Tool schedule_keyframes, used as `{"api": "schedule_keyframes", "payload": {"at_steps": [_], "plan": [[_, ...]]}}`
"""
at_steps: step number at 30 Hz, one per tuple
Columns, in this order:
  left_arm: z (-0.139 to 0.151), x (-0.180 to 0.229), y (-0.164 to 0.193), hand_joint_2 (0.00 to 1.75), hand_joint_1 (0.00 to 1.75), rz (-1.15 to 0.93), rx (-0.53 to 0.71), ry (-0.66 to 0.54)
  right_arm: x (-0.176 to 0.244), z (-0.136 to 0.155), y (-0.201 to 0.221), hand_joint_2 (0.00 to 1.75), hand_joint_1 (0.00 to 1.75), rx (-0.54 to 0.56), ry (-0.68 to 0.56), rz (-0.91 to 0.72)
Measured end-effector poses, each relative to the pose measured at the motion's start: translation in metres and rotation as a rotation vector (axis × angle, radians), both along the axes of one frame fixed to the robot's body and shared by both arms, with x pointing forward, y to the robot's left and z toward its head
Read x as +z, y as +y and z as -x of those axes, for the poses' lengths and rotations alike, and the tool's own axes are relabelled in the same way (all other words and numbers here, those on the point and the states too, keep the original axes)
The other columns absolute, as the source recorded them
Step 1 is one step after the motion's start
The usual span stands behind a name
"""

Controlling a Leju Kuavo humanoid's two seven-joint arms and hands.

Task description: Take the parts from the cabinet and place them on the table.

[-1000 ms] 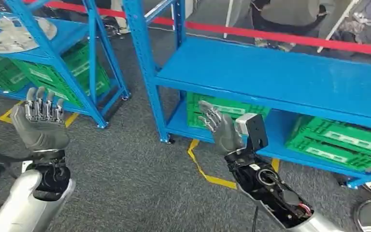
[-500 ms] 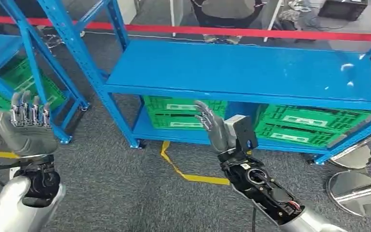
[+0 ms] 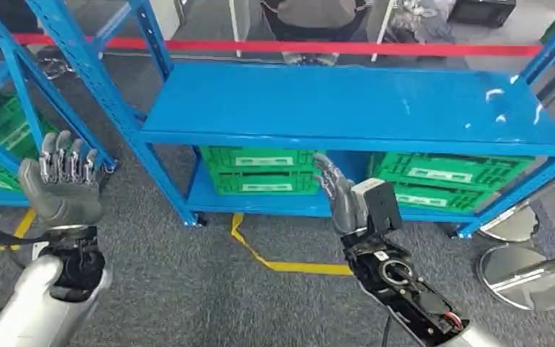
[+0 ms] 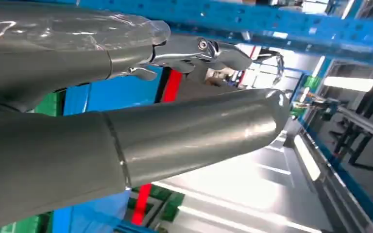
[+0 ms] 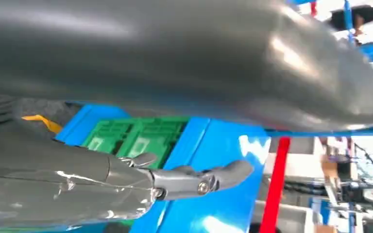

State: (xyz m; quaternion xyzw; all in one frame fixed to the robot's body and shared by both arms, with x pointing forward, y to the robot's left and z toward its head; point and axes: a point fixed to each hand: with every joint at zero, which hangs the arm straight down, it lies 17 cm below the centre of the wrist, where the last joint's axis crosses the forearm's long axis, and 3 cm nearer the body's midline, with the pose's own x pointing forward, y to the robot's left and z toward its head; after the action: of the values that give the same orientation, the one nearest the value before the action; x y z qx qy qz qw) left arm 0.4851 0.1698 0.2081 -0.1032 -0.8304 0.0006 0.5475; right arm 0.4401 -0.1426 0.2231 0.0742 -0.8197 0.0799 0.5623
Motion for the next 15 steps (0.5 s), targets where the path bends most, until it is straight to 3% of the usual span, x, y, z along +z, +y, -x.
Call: {"api": "schedule_keyframes", "payload": {"at_steps": [15], "plan": [[0.0005, -0.0019, 0.0008, 0.00, 0.00, 0.001, 0.002, 0.004, -0.0022, 0.0011, 0.0023, 0.00, 0.00, 0.005, 0.006, 0.001]]}}
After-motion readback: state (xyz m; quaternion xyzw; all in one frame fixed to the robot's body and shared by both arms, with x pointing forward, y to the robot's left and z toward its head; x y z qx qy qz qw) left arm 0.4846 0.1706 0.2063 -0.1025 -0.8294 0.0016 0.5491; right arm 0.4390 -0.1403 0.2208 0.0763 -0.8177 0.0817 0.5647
